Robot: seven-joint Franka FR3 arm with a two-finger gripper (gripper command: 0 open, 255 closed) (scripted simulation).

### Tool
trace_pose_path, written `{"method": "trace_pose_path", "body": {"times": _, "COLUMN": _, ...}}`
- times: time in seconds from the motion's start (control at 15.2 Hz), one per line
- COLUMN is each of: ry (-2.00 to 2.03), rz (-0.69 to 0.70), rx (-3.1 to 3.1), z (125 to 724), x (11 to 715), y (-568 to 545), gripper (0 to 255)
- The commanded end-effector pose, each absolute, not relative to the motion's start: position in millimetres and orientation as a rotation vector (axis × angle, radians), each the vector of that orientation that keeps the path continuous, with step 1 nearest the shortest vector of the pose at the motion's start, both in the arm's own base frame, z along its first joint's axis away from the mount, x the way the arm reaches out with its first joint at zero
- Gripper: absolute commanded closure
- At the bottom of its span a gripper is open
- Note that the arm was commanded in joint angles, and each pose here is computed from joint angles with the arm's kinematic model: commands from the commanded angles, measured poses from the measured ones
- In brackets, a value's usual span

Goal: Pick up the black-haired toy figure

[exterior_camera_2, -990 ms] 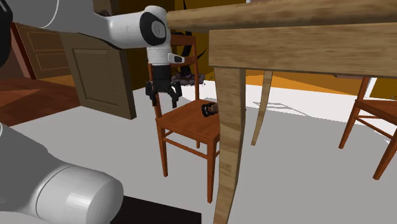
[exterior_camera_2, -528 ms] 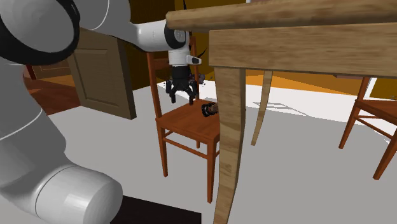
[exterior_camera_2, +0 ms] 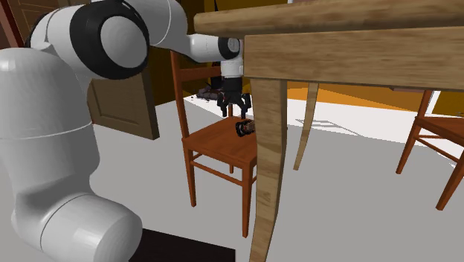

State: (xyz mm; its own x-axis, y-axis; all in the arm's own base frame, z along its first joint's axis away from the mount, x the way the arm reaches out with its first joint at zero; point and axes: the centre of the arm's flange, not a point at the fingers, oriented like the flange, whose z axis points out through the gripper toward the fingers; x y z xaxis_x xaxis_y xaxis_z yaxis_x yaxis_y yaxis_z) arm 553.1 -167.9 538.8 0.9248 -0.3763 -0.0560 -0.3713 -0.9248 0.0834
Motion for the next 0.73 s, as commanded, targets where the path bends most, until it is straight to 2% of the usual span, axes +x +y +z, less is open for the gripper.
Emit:
{"method": "trace_pose_path", "body": {"times": 0.0, "ry": -0.635, "rz": -0.108, "rx": 2.998, "z": 534, "x": 572, "y": -186, "gripper": 0}}
{"method": "trace_pose_path", "body": {"times": 0.2, "ry": -0.707, "rz": -0.107, "rx": 2.976, "z": 531, "x": 601, "y": -213, "gripper": 0}}
{"method": "trace_pose_path", "body": {"times": 0.66, "ry": -0.713, "rz": -0.107, "rx": 2.974, "z": 499, "x": 603, "y": -216, "gripper": 0}}
